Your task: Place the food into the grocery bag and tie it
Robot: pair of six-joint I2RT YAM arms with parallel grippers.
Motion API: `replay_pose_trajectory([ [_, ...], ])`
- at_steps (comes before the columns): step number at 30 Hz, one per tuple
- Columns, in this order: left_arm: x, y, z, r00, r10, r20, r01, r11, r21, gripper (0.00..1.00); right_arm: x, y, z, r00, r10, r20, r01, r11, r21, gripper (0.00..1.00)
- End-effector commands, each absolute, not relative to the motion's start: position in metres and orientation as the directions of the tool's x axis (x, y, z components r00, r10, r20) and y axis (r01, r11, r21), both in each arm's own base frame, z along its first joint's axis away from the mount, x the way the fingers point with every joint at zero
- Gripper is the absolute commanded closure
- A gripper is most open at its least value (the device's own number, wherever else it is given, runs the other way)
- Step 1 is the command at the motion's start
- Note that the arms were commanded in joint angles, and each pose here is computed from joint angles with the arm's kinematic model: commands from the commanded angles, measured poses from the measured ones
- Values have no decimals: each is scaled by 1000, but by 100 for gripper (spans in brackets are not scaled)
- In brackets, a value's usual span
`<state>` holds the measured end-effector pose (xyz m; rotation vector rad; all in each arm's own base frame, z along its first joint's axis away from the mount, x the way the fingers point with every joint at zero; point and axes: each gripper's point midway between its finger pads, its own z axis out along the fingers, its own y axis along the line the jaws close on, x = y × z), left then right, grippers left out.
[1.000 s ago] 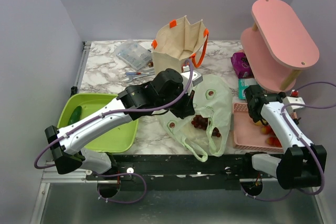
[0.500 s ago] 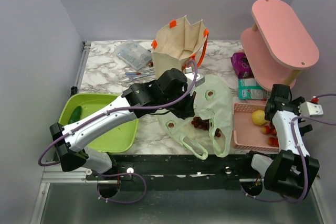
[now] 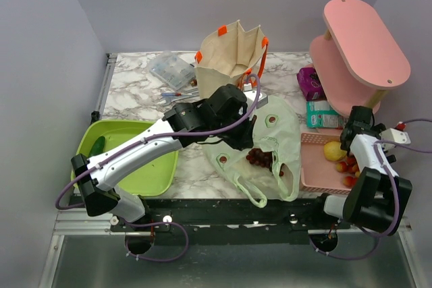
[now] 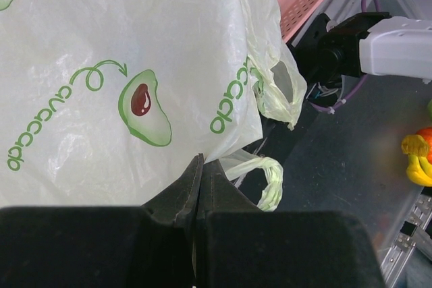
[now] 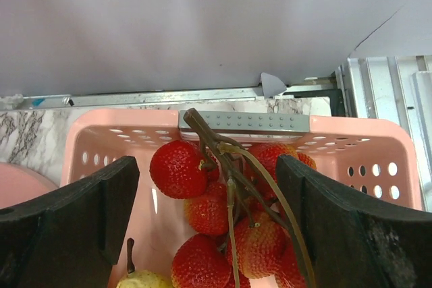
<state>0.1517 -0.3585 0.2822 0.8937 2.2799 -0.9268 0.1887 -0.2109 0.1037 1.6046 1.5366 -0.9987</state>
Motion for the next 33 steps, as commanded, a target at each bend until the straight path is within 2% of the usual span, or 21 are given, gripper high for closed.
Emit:
replay_pose_trajectory([
  [1, 149, -361, 284, -652, 393, -649, 734, 542, -409, 100, 188, -211, 93, 75, 479, -875, 995, -93, 34, 16],
  [3, 150, -362, 282, -652, 399, -644, 734, 546, -405, 100, 186, -210, 86, 73, 490, -869, 995, -96, 30, 29],
  [5, 151, -363, 281, -651, 402, -644, 735, 548, -400, 100, 184, -210, 83, 74, 490, -869, 994, -103, 27, 48],
  [6, 152, -362, 280, -652, 405, -642, 734, 551, -398, 100, 183, -210, 84, 73, 485, -872, 994, -107, 24, 63],
  [8, 153, -363, 280, -650, 407, -641, 734, 553, -393, 100, 182, -211, 86, 69, 481, -874, 994, -108, 20, 81],
  [11, 153, -363, 283, -648, 403, -646, 735, 552, -393, 100, 185, -212, 93, 72, 478, -875, 994, -106, 24, 99],
  [16, 153, -363, 287, -650, 383, -657, 731, 550, -403, 100, 191, -208, 114, 122, 491, -863, 992, -86, 91, 99],
  [25, 150, -363, 292, -650, 347, -676, 730, 533, -428, 100, 204, -197, 179, 233, 501, -833, 957, 33, 287, 99],
  [33, 150, -366, 292, -650, 329, -685, 730, 522, -442, 100, 197, -191, 214, 243, 491, -836, 944, 79, 320, 99],
])
